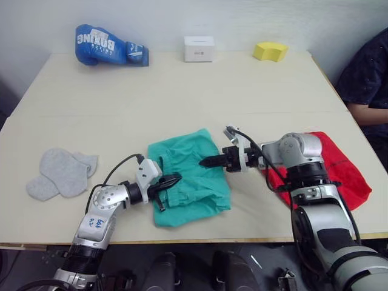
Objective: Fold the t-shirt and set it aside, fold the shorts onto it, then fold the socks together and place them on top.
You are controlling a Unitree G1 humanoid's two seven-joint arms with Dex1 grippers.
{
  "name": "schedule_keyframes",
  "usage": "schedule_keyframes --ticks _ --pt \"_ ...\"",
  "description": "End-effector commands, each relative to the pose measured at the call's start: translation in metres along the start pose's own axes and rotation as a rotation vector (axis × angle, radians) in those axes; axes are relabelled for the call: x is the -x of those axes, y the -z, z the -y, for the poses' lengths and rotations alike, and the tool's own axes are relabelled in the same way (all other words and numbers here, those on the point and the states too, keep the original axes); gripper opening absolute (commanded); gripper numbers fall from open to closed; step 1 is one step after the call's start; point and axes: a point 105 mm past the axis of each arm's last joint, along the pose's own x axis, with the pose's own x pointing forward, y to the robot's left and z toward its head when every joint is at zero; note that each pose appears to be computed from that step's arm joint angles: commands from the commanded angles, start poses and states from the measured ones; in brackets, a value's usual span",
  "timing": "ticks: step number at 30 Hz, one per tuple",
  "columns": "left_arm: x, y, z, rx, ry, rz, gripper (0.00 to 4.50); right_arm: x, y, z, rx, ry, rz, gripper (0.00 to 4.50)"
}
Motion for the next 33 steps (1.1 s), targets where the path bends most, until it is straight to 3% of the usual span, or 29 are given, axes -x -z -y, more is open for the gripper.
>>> schedule_keyframes --ticks 1,4,6,7,9,12,18,21,24,29,33 --pt "-0.001 -0.026 -0.002 -0.041 0.013 0.074 0.00 0.018 -0.012 -0.031 0.083 -0.061 0.019 0.05" --pt "0.001 -0.036 0.003 -0.057 0.077 0.077 0.00 0.046 -0.010 -0.050 0.187 -0.070 -0.010 0.05" --pt "0.007 -0.064 0.011 -0.080 0.142 0.205 0.00 0.074 -0.008 -0.059 0.267 -0.056 -0.023 0.05" --pt "0.011 -0.079 0.013 -0.053 0.156 0.275 0.19 0.091 -0.007 -0.064 0.354 -0.063 -0.013 0.02" --pt "0.019 -0.088 0.019 -0.068 0.202 0.276 0.60 0.121 -0.003 -0.070 0.445 -0.051 -0.023 0.00" --pt "0.030 -0.080 0.030 -0.059 0.269 0.203 1.49 0.168 0.003 -0.061 0.506 0.047 -0.075 0.00" --pt "0.043 -0.076 0.040 -0.018 0.278 0.167 3.36 0.257 0.031 -0.015 0.504 0.356 -0.286 0.00" --pt "0.046 -0.075 0.040 -0.018 0.263 0.155 4.32 0.289 0.036 0.019 0.430 0.495 -0.272 0.00" --pt "0.047 -0.074 0.039 -0.025 0.244 0.146 4.49 0.298 0.028 0.053 0.451 0.588 -0.259 0.00" --pt "0.049 -0.075 0.041 -0.033 0.224 0.133 4.49 0.282 0.022 0.094 0.545 0.654 -0.272 0.00" --pt "0.054 -0.072 0.044 -0.036 0.208 0.110 4.49 0.274 0.011 0.107 0.615 0.708 -0.199 0.00"
